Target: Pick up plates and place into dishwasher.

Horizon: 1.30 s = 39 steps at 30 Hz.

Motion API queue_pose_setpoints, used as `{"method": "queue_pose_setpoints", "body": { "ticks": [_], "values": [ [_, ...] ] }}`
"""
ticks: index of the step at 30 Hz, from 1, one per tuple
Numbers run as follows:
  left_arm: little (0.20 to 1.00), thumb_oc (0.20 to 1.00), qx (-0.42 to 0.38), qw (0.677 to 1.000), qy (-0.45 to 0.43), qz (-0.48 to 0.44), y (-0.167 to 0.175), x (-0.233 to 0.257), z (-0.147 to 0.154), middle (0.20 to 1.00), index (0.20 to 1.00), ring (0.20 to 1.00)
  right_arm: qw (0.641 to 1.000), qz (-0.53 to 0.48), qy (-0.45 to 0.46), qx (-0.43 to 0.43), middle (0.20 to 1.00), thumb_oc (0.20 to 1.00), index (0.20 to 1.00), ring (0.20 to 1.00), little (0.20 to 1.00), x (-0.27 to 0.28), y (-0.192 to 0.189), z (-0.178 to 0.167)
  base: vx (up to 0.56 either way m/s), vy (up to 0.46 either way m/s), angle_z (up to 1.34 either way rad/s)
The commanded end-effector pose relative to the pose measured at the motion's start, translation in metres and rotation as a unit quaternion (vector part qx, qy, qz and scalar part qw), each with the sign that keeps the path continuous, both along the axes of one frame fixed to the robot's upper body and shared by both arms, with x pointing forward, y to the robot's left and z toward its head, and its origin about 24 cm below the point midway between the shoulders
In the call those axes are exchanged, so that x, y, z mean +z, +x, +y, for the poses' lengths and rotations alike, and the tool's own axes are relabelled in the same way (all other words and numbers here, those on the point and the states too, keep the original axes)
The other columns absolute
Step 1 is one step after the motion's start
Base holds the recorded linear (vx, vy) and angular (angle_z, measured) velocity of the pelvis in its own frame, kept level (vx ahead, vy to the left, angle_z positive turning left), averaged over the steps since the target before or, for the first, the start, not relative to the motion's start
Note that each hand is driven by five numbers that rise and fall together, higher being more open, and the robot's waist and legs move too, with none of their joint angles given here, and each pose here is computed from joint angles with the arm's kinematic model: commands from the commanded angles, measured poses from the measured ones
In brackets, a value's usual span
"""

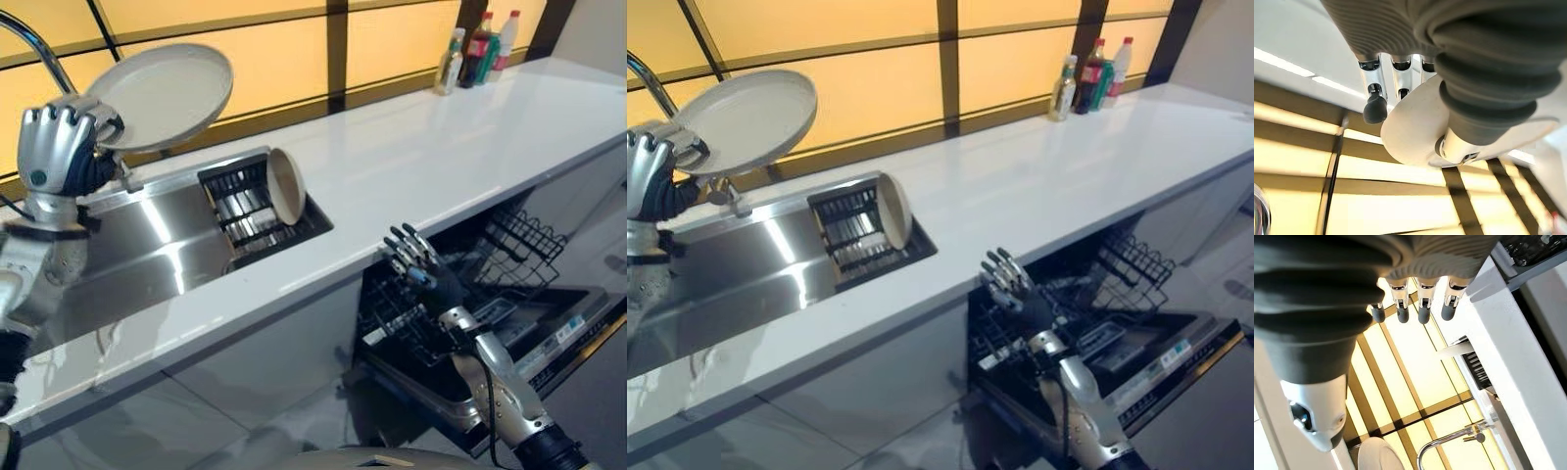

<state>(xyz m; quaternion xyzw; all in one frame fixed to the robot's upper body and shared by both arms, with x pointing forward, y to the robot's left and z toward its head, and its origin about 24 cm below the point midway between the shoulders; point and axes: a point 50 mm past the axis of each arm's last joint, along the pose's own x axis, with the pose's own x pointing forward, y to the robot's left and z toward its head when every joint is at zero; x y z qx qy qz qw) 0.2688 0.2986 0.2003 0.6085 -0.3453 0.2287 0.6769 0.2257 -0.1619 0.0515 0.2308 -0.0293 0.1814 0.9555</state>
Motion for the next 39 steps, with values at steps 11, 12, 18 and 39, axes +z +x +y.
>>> {"method": "queue_pose_setpoints", "body": {
  "ticks": [11,12,18,39],
  "values": [
    [0.200,0.200,-0.146,0.987,-0.061,0.031,-0.010,-0.016,-0.056,0.200,0.200,0.200,0.927,-0.254,-0.118,-0.248,1.000,1.000,1.000,1.000,1.000,0.091,0.003,-0.039,-0.01,-0.001,-0.03],
    [0.200,0.200,-0.154,0.986,-0.054,0.037,-0.009,-0.015,-0.060,0.200,0.200,0.200,0.905,-0.284,-0.162,-0.273,1.000,1.000,1.000,1.000,1.000,0.100,0.002,-0.040,-0.01,0.002,-0.06],
    [0.200,0.200,-0.246,0.965,-0.016,0.091,0.000,0.005,-0.094,0.200,0.200,0.200,0.702,-0.446,-0.443,-0.335,1.000,1.000,1.000,1.000,1.000,0.163,0.017,-0.051,0.00,-0.001,-0.01],
    [0.200,0.200,-0.308,0.940,-0.018,0.144,0.014,0.040,-0.113,0.200,0.200,0.200,0.590,-0.575,-0.551,-0.130,1.000,1.000,1.000,1.000,1.000,0.201,0.021,0.001,0.00,0.001,0.01]
  ]
}}
